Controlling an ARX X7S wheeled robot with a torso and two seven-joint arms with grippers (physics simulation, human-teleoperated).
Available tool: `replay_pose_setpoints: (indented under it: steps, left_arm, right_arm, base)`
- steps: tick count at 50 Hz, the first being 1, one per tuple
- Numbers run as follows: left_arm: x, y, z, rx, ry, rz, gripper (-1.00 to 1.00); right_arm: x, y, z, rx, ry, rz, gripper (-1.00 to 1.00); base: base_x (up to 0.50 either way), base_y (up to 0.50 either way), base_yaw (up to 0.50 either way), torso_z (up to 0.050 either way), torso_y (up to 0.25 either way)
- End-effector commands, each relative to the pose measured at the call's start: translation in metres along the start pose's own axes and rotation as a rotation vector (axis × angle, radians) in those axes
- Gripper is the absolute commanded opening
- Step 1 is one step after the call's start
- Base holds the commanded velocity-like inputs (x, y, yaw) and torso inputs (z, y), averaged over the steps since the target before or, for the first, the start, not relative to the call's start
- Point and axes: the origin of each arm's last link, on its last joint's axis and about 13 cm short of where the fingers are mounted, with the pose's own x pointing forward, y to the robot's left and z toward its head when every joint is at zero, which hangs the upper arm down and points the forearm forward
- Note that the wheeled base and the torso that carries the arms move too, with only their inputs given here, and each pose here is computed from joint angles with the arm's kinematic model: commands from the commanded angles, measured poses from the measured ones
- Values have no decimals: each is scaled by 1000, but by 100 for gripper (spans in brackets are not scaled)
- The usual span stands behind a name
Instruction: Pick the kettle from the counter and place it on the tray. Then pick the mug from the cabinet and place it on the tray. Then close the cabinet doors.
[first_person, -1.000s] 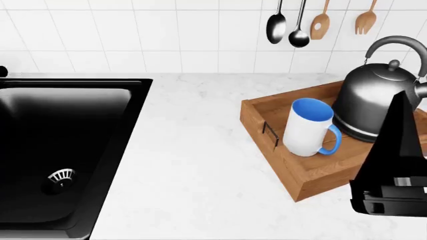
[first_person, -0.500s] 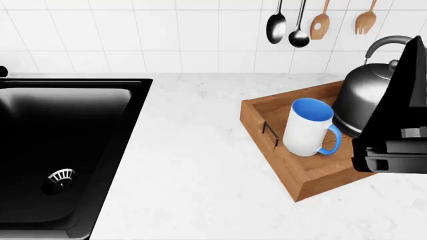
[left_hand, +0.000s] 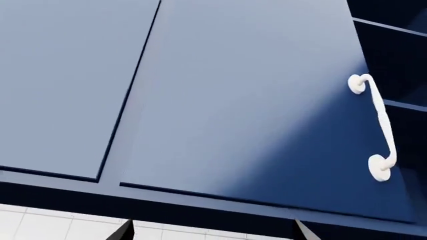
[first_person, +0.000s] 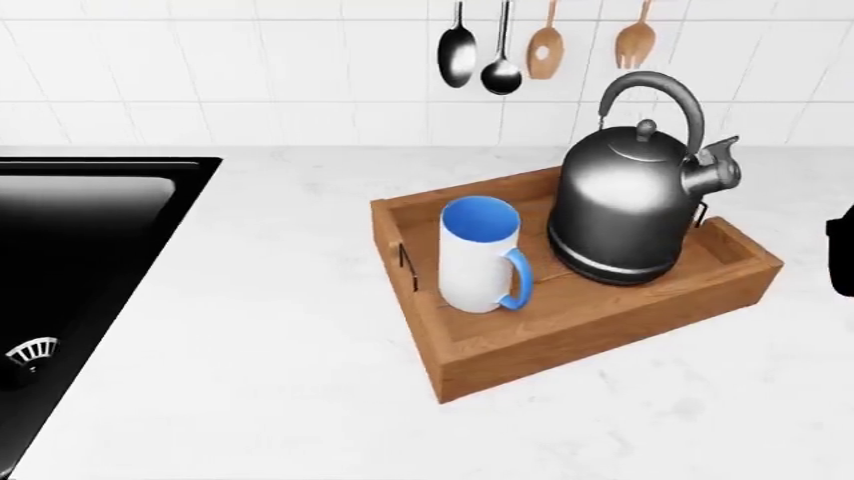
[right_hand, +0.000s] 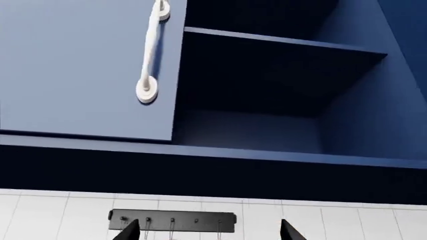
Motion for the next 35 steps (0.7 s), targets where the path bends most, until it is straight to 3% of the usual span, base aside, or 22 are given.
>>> replay_pose_setpoints:
  steps: [1, 35]
  left_arm:
    - [-8, 1, -1, 5, 8, 12, 100]
    - [-10, 3, -7, -17, 27, 23, 100]
  right_arm:
    - [0, -3, 0, -10, -10, -8, 100]
    - [-2, -2, 1, 19, -4, -3, 100]
  base:
    - [1, -500, 0, 0, 0]
    - [1, -500, 0, 0, 0]
